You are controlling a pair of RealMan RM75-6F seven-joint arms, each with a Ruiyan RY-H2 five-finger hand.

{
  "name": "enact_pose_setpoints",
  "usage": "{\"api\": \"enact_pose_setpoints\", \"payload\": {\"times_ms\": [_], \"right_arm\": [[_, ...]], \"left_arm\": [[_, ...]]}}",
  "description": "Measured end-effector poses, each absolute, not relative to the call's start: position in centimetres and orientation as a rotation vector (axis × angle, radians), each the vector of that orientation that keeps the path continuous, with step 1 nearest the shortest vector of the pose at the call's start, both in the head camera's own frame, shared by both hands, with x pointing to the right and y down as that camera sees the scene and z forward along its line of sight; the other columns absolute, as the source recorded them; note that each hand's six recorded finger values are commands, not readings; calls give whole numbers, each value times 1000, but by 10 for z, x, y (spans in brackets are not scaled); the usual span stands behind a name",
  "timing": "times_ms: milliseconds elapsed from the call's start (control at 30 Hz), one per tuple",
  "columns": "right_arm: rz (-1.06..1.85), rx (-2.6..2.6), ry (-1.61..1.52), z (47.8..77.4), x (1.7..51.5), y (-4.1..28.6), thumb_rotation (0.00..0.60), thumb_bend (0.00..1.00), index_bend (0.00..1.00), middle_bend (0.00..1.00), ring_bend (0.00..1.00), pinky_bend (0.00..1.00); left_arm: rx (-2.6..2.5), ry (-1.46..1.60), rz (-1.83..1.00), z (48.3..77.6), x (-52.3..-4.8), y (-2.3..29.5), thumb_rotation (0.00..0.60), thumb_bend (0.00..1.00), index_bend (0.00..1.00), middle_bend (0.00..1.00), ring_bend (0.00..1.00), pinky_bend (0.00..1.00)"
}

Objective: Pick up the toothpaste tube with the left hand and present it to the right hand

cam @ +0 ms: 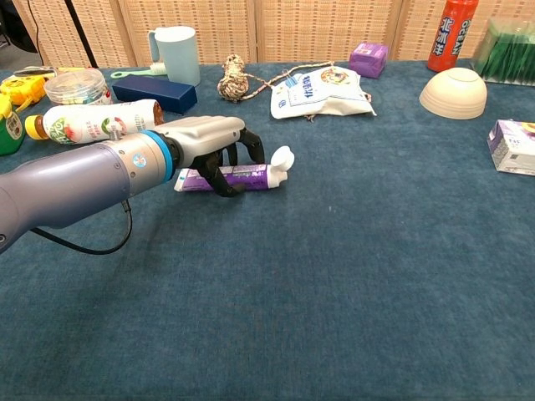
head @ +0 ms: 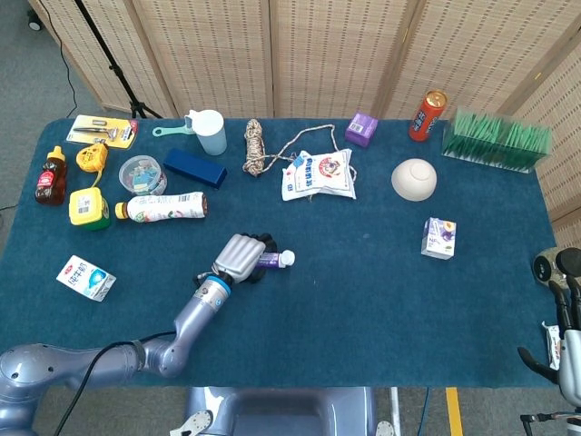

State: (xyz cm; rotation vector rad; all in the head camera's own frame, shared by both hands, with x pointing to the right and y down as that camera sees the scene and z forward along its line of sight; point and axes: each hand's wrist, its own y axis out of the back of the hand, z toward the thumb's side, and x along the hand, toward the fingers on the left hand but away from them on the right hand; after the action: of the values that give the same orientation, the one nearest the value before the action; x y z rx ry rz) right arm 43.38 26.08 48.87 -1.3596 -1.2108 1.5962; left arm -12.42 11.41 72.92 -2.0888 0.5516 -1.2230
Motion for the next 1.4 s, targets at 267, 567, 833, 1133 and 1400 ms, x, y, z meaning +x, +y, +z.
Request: {"api": "enact_pose_setpoints", "payload": {"times_ms": [267,567,833,1133,1400], "right_arm": [[1596,-1361,-1210,489,434,261,600,0,46,0,0,0],[1594,-1356,-1214,487,434,261,600,0,45,0,0,0],[1587,-1365,-1211,488,432,260,600,0,42,0,0,0],[1579,-1379,-1209,489,430,259,600,0,43,0,0,0],[1561,-1432,-1186,495,424,254,600,0,45,0,0,0]], "left_arm": [[-2086,560,-1223,728,-124,114,600,384,339,269,333,338],[-2097,545,-1215,728,-124,120,600,384,447,342,386,412],[-2094,546,-1191,724,-126,123,600,431,556,426,463,498],[-2103,543,-1173,723,-130,123,600,550,594,465,506,544],[-2108,552,-1131,711,-138,109,600,590,607,475,519,556]]}}
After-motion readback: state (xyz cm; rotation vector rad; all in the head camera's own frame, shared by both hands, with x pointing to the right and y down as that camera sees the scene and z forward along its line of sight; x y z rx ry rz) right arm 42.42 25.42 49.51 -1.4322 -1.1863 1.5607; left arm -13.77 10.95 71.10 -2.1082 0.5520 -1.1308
